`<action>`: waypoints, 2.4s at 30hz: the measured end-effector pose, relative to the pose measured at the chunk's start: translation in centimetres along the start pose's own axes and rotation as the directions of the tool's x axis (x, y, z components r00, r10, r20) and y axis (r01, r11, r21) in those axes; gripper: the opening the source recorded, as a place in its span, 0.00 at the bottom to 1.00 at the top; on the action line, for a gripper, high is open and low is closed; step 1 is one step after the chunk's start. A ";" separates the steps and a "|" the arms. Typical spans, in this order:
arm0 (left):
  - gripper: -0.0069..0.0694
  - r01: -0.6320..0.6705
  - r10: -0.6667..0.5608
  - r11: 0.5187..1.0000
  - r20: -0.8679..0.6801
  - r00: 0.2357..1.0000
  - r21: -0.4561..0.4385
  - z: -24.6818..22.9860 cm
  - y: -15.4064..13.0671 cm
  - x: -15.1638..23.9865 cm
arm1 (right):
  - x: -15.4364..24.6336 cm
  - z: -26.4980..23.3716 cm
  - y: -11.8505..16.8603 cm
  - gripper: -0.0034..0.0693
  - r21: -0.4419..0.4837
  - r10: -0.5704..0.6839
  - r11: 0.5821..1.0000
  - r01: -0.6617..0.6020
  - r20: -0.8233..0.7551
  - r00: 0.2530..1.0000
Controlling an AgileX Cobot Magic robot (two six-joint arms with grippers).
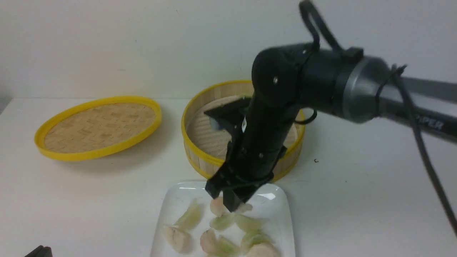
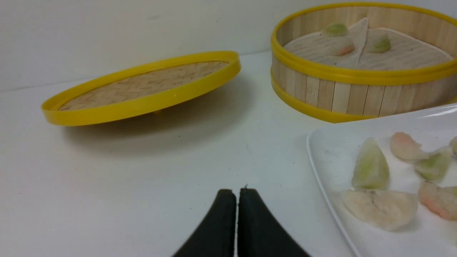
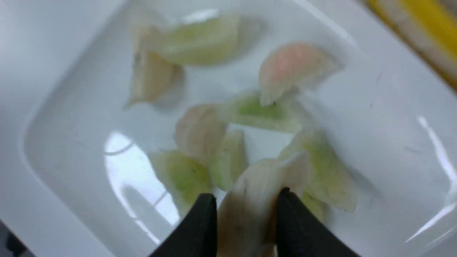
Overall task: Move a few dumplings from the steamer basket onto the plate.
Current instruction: Use the right arm to put the dumpling into the plate, then use the right arm to grab a dumpling from inside the steamer
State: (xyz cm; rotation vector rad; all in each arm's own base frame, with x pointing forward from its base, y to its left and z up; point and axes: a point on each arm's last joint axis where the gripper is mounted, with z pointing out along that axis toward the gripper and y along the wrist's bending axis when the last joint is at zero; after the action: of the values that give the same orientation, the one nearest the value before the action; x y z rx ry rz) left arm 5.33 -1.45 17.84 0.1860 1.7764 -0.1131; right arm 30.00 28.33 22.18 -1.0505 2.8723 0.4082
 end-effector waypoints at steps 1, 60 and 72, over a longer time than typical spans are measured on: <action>0.08 0.000 0.000 1.000 0.000 1.000 0.000 0.0 0.0 0.0 | 0.0 0.5 -0.2 0.32 0.008 0.001 1.000 -0.001 -0.006 1.000; 0.08 -0.001 0.001 1.000 0.000 1.000 0.000 0.0 0.0 0.0 | -9.8 -3.8 -13.0 0.24 0.266 0.093 0.945 -0.191 0.341 0.935; 0.08 -0.002 0.002 1.000 0.000 1.000 0.000 0.0 0.0 0.0 | -9.3 2.9 -15.5 0.60 0.350 0.131 0.916 -0.196 0.202 0.971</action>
State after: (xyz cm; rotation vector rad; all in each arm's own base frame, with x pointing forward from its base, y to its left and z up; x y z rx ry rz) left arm 5.33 -1.45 17.84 0.1876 1.7762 -0.1118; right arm 46.99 23.52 17.20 -0.6769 2.7352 -0.0368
